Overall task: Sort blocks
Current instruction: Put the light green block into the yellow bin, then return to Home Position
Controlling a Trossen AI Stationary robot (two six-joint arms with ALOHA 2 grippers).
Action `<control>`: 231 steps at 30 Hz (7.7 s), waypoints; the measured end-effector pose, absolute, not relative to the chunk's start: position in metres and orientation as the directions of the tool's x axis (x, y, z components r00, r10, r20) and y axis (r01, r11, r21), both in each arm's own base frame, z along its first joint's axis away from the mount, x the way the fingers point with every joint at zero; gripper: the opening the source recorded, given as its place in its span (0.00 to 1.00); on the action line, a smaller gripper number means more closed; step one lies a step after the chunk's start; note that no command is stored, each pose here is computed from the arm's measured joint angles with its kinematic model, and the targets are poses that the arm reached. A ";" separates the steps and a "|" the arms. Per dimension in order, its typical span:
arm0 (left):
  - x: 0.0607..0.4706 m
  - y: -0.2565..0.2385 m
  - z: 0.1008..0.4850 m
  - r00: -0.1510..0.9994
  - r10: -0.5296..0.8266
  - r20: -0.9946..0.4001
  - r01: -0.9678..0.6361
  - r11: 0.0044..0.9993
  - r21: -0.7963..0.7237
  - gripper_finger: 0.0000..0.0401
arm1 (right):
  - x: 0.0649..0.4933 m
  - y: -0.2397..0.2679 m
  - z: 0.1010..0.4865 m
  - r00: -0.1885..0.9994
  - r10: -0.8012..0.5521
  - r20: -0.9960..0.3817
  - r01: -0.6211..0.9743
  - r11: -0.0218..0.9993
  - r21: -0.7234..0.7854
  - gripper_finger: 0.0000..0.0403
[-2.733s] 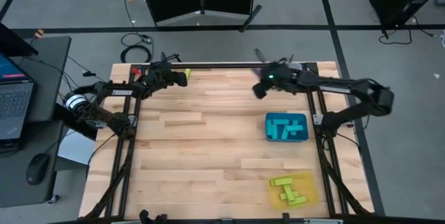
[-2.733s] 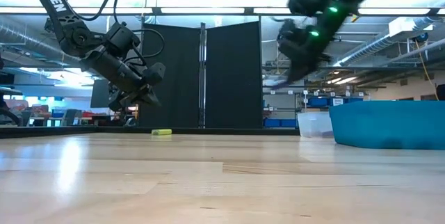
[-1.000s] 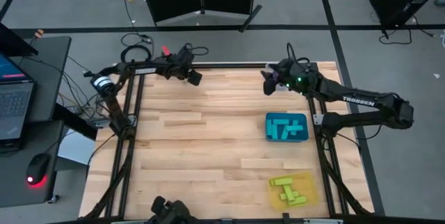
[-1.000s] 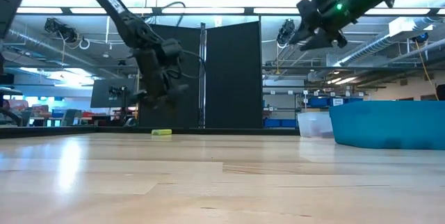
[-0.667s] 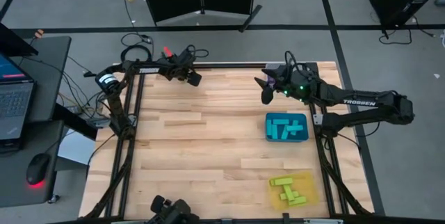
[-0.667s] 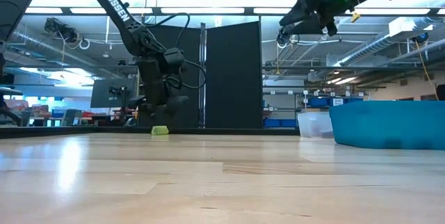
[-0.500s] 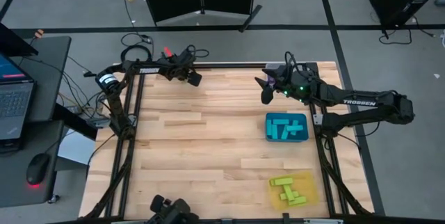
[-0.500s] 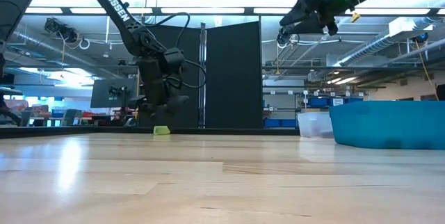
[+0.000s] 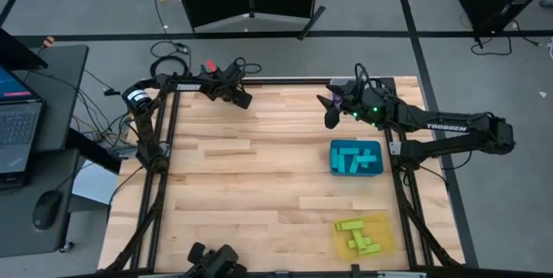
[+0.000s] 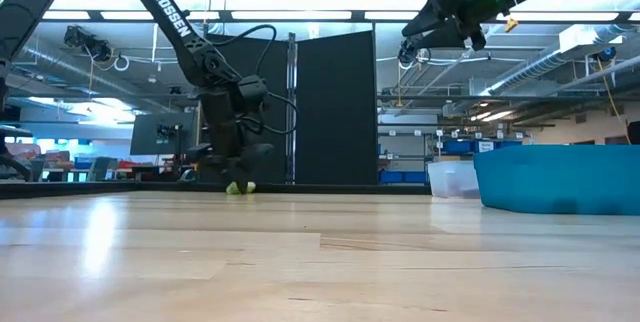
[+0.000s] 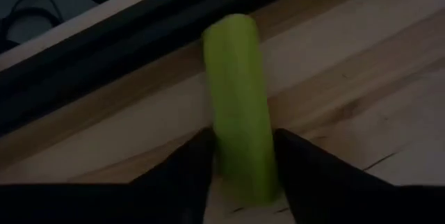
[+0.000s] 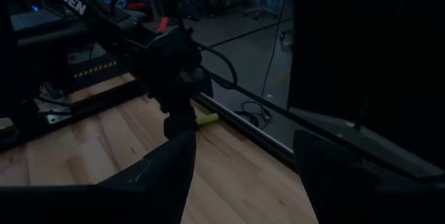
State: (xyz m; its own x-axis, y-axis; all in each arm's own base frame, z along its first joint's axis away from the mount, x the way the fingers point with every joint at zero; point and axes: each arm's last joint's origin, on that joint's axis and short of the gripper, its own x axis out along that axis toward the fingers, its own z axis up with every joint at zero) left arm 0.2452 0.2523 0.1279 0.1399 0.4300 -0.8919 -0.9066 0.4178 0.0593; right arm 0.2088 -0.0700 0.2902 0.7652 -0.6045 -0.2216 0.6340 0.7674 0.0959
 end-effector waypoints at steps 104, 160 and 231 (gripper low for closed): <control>0.483 -0.099 0.276 0.932 -0.257 -0.255 0.265 0.964 -0.002 0.15 | 0.181 0.003 0.363 0.931 0.160 0.329 -0.221 0.963 0.156 0.62; 0.103 -0.005 0.166 0.969 0.248 -0.014 -0.246 0.966 0.081 0.01 | 0.097 0.013 0.168 0.996 0.079 0.029 -0.079 0.997 0.005 0.01; 0.103 -0.006 0.163 0.982 0.186 -0.038 -0.182 0.979 0.087 0.05 | 0.097 0.013 0.168 0.995 0.092 0.026 -0.091 0.995 -0.027 0.14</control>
